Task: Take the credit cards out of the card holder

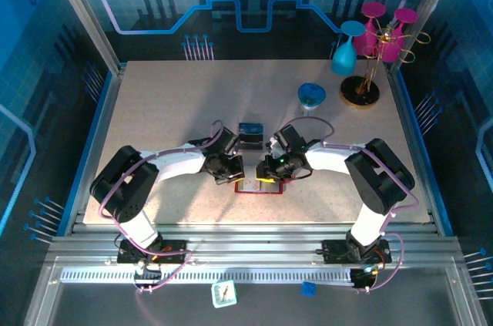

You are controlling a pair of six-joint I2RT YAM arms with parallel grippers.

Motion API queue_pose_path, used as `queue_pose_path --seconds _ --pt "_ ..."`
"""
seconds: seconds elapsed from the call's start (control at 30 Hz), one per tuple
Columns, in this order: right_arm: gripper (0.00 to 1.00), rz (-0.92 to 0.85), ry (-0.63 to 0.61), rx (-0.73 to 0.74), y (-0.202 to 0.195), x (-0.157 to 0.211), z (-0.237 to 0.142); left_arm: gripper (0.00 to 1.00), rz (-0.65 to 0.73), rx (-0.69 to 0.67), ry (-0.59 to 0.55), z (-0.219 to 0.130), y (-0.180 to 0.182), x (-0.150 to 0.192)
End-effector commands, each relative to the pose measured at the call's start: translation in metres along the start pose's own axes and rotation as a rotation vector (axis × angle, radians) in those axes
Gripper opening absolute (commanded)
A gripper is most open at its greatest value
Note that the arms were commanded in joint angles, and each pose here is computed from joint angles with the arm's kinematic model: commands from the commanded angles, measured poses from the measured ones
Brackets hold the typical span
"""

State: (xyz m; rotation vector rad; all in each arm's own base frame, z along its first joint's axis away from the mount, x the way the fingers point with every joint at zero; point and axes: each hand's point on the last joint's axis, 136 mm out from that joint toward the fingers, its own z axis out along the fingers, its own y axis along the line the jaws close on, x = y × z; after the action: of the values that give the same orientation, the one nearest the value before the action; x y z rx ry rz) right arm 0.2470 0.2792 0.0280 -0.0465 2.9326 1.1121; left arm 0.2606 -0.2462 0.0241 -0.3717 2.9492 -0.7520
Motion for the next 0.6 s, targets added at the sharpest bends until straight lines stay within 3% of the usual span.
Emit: queue_pose_path --seconds 0.0,0.57 --pt "0.24 0.025 0.022 -0.006 -0.008 0.004 0.005 0.0 -0.014 -0.051 0.026 0.005 0.015 0.005" --pt "0.14 0.046 -0.007 -0.099 0.002 0.002 0.001 0.0 -0.023 -0.056 0.033 0.007 0.019 0.008"
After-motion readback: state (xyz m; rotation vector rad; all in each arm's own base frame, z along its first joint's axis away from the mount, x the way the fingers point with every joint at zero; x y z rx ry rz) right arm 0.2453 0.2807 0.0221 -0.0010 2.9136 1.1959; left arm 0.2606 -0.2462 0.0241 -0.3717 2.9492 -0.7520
